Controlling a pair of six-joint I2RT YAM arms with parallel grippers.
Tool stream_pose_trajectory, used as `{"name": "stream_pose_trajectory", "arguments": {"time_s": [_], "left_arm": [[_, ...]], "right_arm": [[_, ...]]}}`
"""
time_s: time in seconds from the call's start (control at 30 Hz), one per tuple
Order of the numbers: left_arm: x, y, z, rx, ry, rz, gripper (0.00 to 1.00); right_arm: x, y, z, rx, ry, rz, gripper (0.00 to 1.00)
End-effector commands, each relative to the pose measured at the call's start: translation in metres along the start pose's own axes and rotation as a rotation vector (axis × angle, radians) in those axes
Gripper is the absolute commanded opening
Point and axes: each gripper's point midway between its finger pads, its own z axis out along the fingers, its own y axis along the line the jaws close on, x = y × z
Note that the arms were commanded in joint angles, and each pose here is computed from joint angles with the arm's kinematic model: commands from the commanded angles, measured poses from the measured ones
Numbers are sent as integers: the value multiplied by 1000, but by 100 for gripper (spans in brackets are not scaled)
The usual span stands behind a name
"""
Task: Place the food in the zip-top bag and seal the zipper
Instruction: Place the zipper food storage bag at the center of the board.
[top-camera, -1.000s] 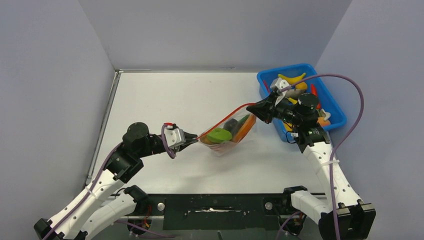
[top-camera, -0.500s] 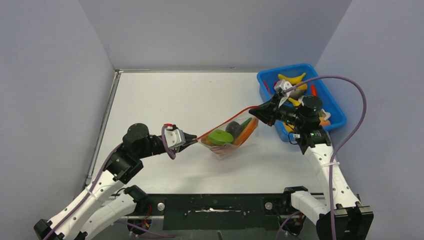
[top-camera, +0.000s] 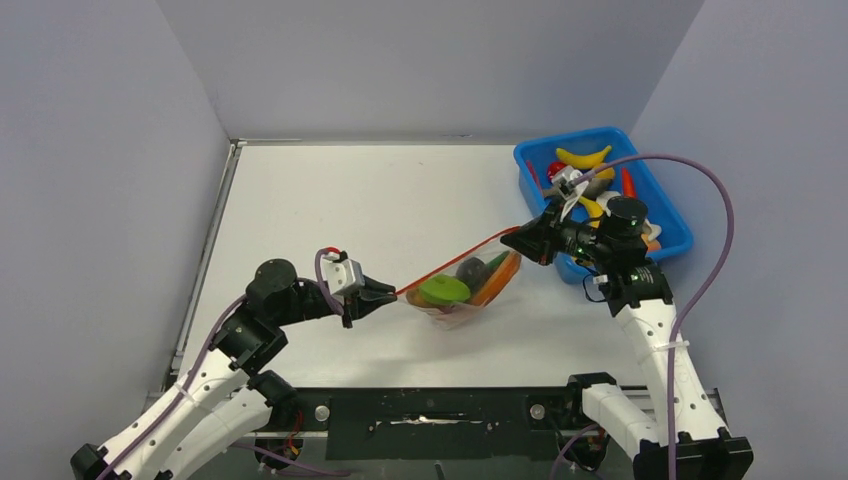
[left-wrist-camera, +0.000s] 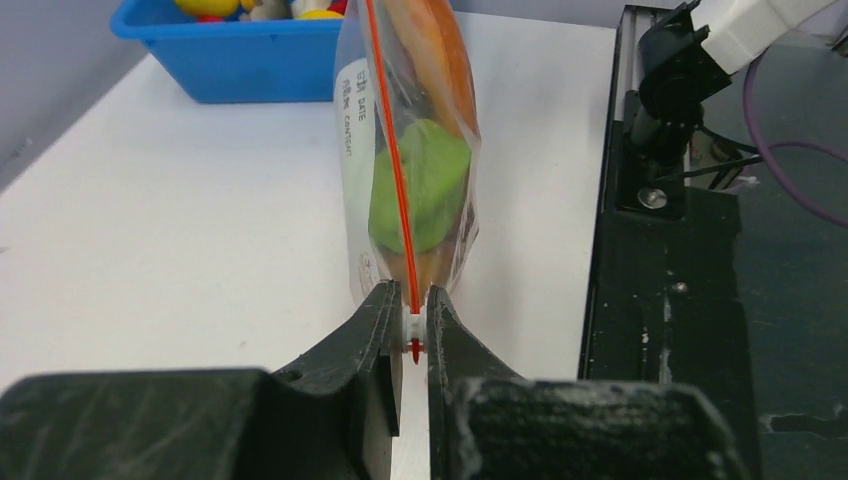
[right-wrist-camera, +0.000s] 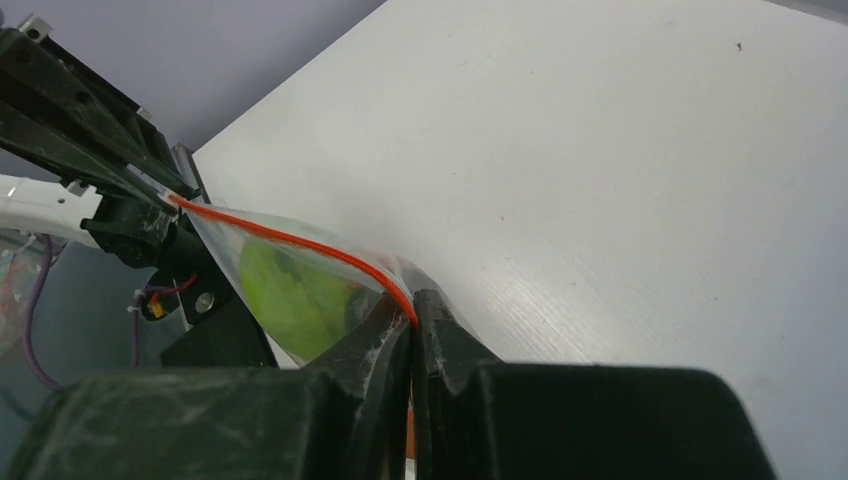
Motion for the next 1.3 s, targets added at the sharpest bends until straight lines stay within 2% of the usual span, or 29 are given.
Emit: {"name": "stream_pose_trajectory", "arguments": {"time_s": [0.0, 0.13, 0.33, 0.47, 0.57, 0.8, 1.1, 1.2, 1.27], "left_arm": [[-9, -6, 7, 31, -92, -110, 0], [1, 19, 17, -86, -85, -176, 3], [5, 62, 8, -323, -5, -146, 31], [5, 80, -12, -467, 6, -107, 41], [10, 81, -22, -504, 11, -88, 46], [36, 73, -23, -483, 36, -97, 49], [55, 73, -24, -490, 68, -88, 50], [59, 71, -24, -480, 74, -91, 50], [61, 71, -24, -479, 75, -93, 50]], "right_arm": [[-10, -1, -10, 107, -10, 86, 0], [0, -25, -3, 174, -25, 90, 0], [-10, -80, 20, 262, -30, -40, 0], [-17, -134, 37, 352, -9, -49, 0], [-25, -162, 52, 368, 4, -64, 0], [-31, -227, 72, 447, -5, -23, 0], [-40, -255, 99, 399, -10, -31, 0], [-47, -257, 106, 370, -18, -35, 3], [-47, -257, 111, 350, -16, -33, 10]]}}
